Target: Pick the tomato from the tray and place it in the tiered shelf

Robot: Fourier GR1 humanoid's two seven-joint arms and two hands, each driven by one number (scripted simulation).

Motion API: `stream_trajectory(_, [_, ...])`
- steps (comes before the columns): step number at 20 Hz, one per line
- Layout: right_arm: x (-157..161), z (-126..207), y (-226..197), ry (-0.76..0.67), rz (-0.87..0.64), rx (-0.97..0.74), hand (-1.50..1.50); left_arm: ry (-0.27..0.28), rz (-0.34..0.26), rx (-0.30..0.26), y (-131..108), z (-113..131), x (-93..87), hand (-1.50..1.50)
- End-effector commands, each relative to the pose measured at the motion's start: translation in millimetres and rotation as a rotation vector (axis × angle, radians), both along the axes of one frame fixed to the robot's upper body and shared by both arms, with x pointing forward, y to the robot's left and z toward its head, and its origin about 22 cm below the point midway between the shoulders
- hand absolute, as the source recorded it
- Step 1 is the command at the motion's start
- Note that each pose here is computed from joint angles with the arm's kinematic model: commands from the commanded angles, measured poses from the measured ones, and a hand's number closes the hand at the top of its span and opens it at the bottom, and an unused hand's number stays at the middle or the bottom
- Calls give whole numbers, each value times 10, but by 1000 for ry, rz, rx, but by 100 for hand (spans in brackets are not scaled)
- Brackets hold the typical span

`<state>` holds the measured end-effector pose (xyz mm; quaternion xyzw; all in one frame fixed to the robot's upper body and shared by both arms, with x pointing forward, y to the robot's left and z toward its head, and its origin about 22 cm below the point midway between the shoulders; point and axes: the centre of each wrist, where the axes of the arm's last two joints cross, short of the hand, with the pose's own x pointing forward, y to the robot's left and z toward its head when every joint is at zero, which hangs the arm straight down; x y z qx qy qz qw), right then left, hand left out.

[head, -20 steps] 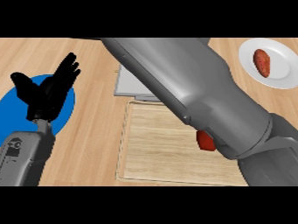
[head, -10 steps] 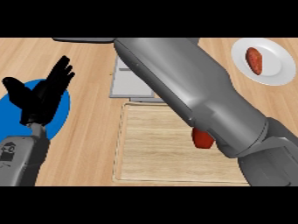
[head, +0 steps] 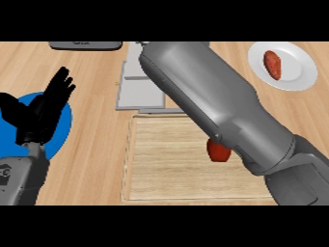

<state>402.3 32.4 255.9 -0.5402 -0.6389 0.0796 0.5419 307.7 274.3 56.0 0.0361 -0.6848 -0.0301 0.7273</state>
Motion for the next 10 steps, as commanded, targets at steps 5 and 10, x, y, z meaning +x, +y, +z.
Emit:
stream_trajectory(5, [151, -385, -264, -7, -239, 177, -150, 19, 36, -1, 272, 53, -91, 0])
stream_trajectory(10, [41, -255, -179, -163, -193, 177, -150, 10, 37, -22, 105, -28, -72, 0])
